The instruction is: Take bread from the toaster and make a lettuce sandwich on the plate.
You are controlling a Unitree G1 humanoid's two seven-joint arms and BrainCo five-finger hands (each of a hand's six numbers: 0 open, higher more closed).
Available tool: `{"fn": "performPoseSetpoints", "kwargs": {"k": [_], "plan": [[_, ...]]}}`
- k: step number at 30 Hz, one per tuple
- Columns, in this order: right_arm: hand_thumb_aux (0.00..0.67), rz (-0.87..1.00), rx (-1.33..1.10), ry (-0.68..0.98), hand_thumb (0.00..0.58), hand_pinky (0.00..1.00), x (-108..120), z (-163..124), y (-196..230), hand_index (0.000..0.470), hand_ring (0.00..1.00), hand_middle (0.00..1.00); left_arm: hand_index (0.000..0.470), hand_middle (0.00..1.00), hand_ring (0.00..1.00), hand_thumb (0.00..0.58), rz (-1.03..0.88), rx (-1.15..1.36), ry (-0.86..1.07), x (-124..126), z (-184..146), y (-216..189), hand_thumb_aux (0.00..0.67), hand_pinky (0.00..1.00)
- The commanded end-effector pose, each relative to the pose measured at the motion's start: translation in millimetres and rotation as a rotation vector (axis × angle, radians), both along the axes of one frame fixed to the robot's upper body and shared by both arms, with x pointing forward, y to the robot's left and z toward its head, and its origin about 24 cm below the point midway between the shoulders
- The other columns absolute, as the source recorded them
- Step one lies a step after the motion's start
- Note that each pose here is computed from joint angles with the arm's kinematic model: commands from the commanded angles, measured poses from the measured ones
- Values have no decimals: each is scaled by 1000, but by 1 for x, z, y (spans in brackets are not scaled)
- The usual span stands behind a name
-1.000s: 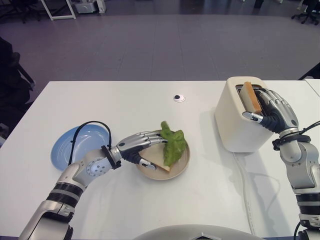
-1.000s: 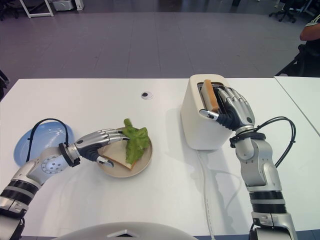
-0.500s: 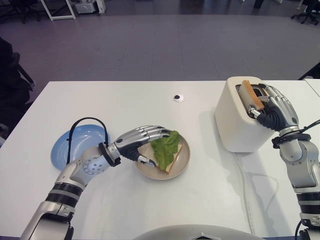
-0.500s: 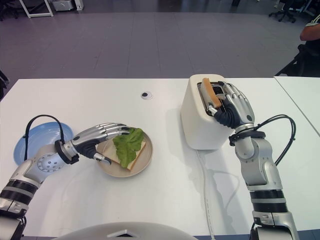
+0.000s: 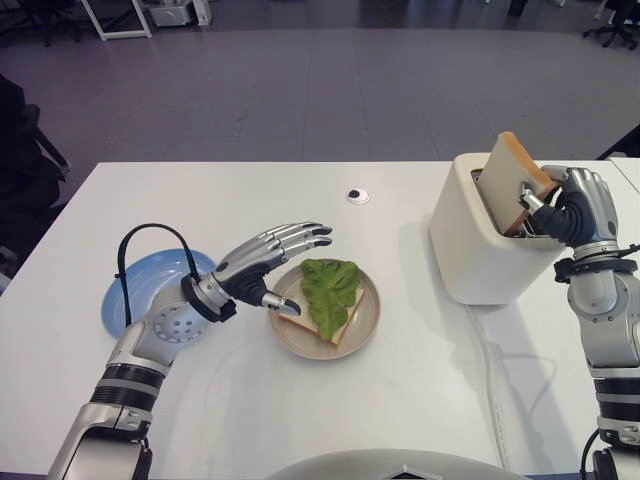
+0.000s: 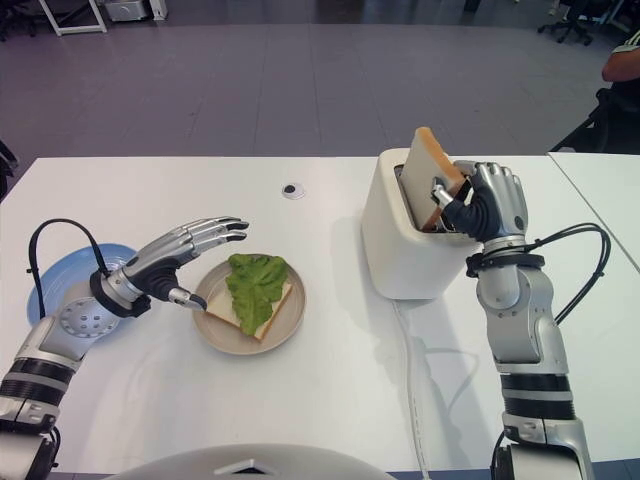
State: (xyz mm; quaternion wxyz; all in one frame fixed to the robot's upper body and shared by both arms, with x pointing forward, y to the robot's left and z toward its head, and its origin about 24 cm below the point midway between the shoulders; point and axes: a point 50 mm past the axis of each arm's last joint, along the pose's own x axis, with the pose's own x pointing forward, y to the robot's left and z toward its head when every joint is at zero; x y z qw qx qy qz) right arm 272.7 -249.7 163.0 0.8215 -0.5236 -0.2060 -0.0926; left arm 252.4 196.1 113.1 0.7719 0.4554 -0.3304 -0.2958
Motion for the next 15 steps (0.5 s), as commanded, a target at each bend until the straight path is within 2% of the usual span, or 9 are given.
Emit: {"fn": "performPoseSetpoints", "kwargs": {"k": [1,8,15], "plan": [[670,52,79,-137,580,1000,-4,24,6,470,1000,1000,0,0,0,0,44,-44,-30,7,7,6,0,0],[670,207,205,-229,580,1000,-15,46,23,470,1000,1000,0,0,0,0,69,-191,-75,12,22,16,0,0],[670,490,353,-106,580,1000,-21,38,74,470,1000,1000,0,0,0,0,-49,-370,-42,-1,36,24,0,0]]}}
